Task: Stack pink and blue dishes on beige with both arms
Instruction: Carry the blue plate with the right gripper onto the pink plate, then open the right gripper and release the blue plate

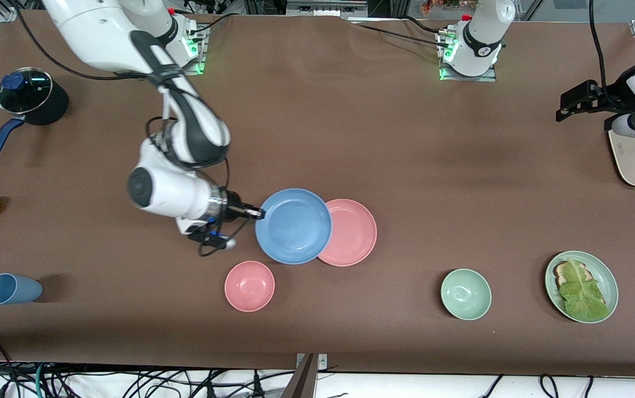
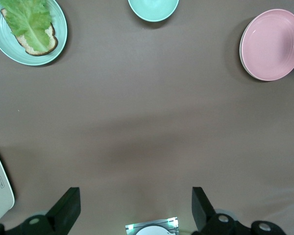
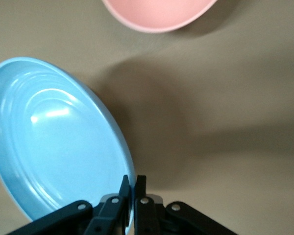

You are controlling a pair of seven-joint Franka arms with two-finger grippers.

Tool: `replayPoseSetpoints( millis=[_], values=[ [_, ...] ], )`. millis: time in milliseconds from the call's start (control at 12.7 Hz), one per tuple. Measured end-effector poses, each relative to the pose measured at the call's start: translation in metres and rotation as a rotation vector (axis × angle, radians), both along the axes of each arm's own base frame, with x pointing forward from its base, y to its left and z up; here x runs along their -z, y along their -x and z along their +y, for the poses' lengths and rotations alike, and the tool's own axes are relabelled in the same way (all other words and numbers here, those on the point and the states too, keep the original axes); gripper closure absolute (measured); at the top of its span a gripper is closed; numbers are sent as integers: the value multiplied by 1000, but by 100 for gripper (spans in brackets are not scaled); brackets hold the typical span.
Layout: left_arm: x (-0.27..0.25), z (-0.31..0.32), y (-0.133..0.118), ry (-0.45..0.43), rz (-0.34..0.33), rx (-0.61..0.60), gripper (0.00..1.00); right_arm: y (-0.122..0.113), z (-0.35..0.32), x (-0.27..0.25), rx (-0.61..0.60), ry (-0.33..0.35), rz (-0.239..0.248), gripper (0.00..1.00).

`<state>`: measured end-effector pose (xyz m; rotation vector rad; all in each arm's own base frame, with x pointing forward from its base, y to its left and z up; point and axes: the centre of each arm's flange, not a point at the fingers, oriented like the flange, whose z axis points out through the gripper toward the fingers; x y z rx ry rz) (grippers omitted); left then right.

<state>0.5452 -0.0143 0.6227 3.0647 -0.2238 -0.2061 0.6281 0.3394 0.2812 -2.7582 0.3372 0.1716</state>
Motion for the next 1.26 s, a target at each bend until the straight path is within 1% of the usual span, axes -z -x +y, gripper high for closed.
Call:
replayPoseSetpoints(
  millis=[79,158,237,395,632,791,1028,1265],
  values=[
    [2,0,-2,0,-2,-1,0,6,20,6,-10,47,-16,95],
    [4,1,-4,0,-1,-1,0,10,34,11,-19,73,-26,95],
    [5,1,-5,0,0,-2,0,14,46,17,-30,84,-33,95],
    [7,1,-6,0,0,-3,0,19,65,27,-43,84,-55,95],
    [7,1,-6,0,-1,-3,0,28,86,31,-65,77,-74,95],
    [7,2,-6,1,-2,-4,0,26,93,35,-63,66,-92,95],
    [7,2,-6,1,-2,-5,0,17,98,51,-43,42,-123,95],
    [7,2,-6,1,-3,-5,0,13,101,60,-39,36,-128,95]
  ],
)
